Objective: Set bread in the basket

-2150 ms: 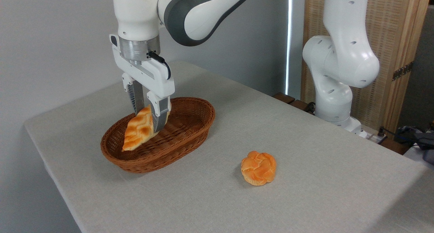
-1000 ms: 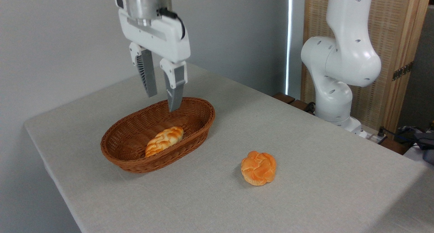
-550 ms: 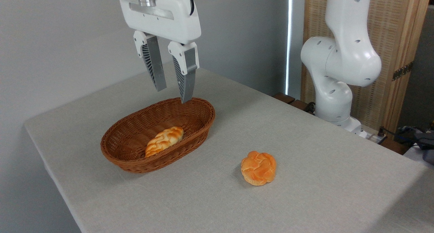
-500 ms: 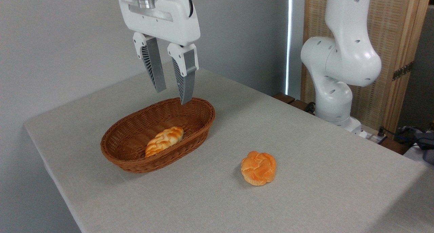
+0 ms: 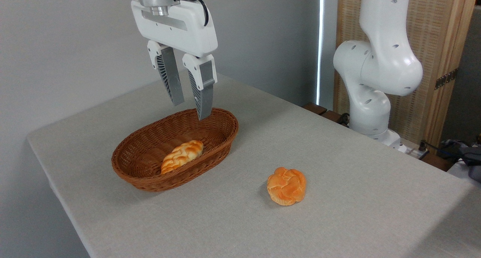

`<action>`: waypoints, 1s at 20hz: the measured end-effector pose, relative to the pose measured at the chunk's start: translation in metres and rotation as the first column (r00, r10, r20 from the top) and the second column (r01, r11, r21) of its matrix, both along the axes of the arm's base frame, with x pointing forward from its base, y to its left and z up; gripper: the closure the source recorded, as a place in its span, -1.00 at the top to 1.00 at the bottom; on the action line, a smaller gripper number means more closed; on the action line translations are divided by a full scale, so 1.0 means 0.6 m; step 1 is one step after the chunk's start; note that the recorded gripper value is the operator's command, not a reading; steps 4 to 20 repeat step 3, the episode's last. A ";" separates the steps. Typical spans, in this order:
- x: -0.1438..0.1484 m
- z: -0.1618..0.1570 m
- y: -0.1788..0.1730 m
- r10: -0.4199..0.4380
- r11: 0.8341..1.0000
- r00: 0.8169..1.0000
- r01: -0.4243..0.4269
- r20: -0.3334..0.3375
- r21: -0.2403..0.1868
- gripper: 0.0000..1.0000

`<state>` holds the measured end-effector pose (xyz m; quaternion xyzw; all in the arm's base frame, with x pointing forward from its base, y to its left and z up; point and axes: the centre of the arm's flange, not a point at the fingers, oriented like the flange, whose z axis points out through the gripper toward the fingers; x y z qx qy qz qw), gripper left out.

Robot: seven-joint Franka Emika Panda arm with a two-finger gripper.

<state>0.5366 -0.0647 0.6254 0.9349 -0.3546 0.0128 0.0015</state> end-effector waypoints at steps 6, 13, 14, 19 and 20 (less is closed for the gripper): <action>0.001 0.000 0.007 0.008 1.000 1.000 -0.008 0.000 0.000 1.00; 0.001 0.000 0.007 0.008 1.000 1.000 -0.008 0.000 0.000 1.00; 0.001 0.000 0.007 0.008 1.000 1.000 -0.008 0.000 0.000 1.00; 0.001 0.000 0.007 0.008 1.000 1.000 -0.008 0.000 0.000 1.00; 0.001 0.000 0.007 0.008 1.000 1.000 -0.008 0.000 0.000 1.00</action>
